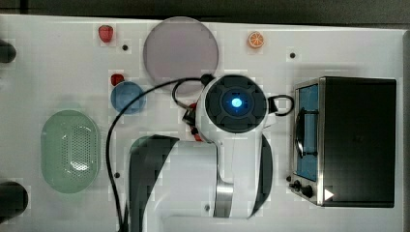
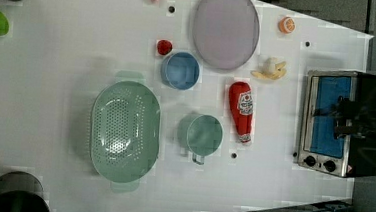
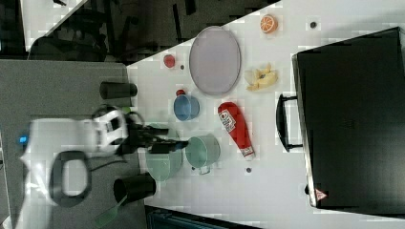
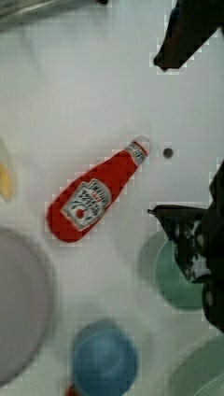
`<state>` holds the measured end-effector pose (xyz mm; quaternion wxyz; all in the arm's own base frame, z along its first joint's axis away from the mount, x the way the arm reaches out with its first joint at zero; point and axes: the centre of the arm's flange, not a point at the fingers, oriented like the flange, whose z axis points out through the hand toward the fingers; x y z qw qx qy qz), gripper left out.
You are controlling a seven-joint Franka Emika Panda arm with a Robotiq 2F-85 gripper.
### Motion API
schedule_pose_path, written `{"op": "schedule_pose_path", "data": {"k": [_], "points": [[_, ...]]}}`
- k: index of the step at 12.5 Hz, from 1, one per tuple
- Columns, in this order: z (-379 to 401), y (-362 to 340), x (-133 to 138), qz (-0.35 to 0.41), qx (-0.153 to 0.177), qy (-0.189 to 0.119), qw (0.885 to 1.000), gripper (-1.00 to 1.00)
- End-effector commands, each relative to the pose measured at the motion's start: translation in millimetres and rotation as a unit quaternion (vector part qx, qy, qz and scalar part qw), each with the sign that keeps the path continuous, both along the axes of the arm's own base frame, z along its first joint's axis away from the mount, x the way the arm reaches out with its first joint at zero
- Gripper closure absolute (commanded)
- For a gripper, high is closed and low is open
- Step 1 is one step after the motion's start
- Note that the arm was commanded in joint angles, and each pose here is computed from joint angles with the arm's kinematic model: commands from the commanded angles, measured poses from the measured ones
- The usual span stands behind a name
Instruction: Pick Ketchup from the table and place it in strainer.
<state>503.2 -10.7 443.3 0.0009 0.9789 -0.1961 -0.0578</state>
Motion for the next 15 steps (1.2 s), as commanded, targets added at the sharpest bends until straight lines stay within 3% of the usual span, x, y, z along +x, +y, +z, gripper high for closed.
{"op": "schedule_pose_path", "data": {"k": [1,4,11,15], "points": [[-21.3,12.9,2.2,0.192,0.014,-0.026,0.981,-1.0],[-67.0,14.9,1.1,0.279,0.019,-0.043,0.959,-1.0],[-176.4,16.9,5.5,0.319,0.007,-0.025,0.947,-1.0],[-224.8,18.7,4.0,0.318,0.019,-0.015,0.948,-1.0]]}}
